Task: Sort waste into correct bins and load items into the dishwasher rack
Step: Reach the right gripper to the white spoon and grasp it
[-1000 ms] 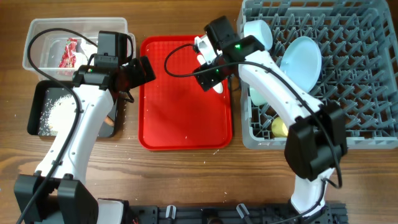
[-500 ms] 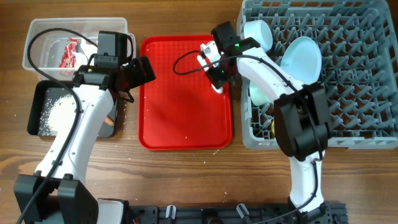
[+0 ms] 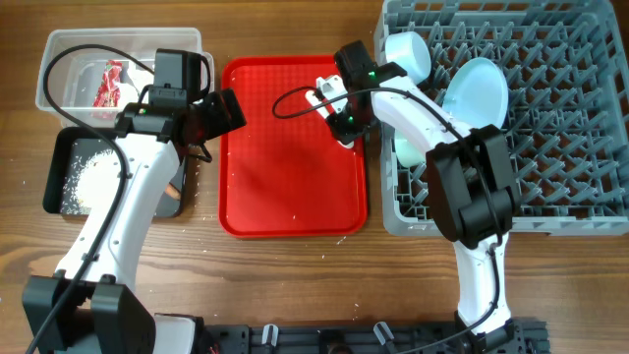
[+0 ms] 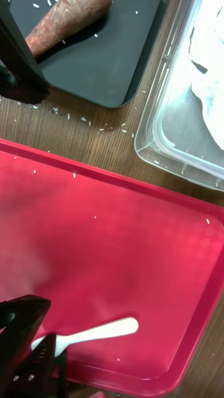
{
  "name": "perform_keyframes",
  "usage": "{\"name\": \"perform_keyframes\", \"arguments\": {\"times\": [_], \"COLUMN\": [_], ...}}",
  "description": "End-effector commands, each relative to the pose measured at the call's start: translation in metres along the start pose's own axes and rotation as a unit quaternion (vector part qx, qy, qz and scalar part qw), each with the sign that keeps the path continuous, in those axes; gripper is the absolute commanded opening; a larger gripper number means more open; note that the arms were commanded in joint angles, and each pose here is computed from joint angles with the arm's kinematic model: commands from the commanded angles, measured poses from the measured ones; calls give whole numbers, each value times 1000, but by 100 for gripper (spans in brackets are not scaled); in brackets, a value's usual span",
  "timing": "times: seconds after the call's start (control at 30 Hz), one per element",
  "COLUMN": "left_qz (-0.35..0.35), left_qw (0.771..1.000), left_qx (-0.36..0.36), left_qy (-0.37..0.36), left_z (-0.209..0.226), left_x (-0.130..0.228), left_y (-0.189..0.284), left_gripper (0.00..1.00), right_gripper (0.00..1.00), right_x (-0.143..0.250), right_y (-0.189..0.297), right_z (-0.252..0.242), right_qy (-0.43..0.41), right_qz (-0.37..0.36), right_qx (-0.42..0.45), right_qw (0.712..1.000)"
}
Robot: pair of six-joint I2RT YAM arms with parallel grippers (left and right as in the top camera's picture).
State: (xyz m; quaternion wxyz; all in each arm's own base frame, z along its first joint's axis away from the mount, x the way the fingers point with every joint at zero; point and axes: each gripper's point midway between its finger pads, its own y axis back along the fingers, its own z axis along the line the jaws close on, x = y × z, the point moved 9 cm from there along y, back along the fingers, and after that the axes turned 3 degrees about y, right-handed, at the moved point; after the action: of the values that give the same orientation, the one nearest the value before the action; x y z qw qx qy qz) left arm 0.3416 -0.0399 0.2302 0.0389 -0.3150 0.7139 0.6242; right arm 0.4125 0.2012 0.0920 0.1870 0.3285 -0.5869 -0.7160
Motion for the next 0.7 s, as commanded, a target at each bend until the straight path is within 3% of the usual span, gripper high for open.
{"name": "perform_keyframes", "arguments": {"times": [0.0, 0.07, 0.23, 0.47, 0.67], "left_qz": [-15, -15, -15, -15, -15], "left_qw": [1000, 1000, 1000, 1000, 1000], "left_qx": [-1, -1, -1, -1, -1], "left_qy": [3, 3, 3, 3, 3], "left_z": [2, 2, 2, 2, 2], "left_x": [-5, -5, -5, -5, -5], "left_y": [8, 8, 8, 8, 8], "left_gripper": [100, 100, 100, 100, 100], "right_gripper": [18, 11, 4, 4, 6], "right_x": [16, 19, 25, -14, -25], "right_y": [-26, -26, -25, 27, 59], "right_z": [1, 2, 5, 1, 3], "right_qy": [-26, -38, -42, -46, -43], "right_qz": [47, 55, 77, 32, 6], "right_qx": [-19, -23, -29, -16, -6], "right_qw": [998, 998, 996, 998, 999]}}
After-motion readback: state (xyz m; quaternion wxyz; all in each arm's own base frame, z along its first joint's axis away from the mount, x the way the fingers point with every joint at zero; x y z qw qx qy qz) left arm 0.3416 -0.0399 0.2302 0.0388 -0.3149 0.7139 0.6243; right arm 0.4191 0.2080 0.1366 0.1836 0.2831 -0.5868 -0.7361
